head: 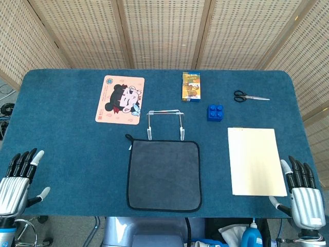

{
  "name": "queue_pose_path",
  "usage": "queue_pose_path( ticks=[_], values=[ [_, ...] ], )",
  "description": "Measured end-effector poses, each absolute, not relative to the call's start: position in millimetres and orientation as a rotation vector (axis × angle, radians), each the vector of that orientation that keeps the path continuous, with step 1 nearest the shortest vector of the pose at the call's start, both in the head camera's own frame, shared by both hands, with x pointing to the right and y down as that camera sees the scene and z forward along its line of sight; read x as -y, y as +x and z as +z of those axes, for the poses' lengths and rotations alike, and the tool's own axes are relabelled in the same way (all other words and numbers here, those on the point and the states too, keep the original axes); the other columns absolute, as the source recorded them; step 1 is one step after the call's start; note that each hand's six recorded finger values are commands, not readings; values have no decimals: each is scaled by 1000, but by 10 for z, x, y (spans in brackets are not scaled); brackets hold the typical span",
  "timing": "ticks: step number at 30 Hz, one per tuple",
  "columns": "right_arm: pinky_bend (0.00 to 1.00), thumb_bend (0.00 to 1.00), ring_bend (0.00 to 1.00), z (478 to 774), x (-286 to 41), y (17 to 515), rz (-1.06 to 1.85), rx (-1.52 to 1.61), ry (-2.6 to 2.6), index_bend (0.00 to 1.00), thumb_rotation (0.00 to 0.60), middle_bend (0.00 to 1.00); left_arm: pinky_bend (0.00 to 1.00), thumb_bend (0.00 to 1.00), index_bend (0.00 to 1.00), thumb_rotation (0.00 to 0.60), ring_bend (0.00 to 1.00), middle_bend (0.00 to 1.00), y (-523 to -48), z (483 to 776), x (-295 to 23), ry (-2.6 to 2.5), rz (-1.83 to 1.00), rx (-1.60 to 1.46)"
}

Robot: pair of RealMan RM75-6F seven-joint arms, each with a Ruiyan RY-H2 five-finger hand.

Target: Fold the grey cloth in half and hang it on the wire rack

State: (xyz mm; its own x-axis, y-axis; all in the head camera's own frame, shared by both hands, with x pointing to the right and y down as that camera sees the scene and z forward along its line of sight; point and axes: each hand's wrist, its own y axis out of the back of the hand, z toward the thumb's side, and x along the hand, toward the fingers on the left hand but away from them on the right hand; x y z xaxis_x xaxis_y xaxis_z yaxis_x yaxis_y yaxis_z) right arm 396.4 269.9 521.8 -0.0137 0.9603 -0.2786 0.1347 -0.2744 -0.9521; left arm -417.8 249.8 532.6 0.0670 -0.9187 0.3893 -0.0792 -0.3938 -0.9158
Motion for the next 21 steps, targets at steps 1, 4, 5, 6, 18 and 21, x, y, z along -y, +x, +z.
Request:
queue_pose_path(
  ticks=[1,4,5,6,18,21],
  values=[
    [0,0,0,5217,-2701,3965,1375,1186,-1500,0,600,0,0,228,0,600,0,0,-4180,5326,-2499,-1595,-1417,-1020],
    [0,0,0,5217,-2703,3962,1376,1183,-1499,0,600,0,0,229,0,600,0,0,-4184,5328,-2501,-1595,-1420,-1020],
    [0,0,0,5218,-2703,3961,1377,1182,-1499,0,600,0,0,229,0,600,0,0,-4185,5329,-2502,-1596,-1421,-1020],
    [0,0,0,5220,-2704,3959,1378,1181,-1498,0,600,0,0,229,0,600,0,0,-4186,5329,-2502,-1597,-1421,-1020],
    [0,0,0,5224,-2676,4009,1397,1204,-1484,0,600,0,0,234,22,600,0,0,-4006,5435,-2391,-1648,-1328,-950],
    [0,0,0,5201,-2659,4041,1401,1220,-1473,0,600,0,0,250,123,600,0,0,-3852,5561,-2289,-1673,-1226,-843]
  ],
)
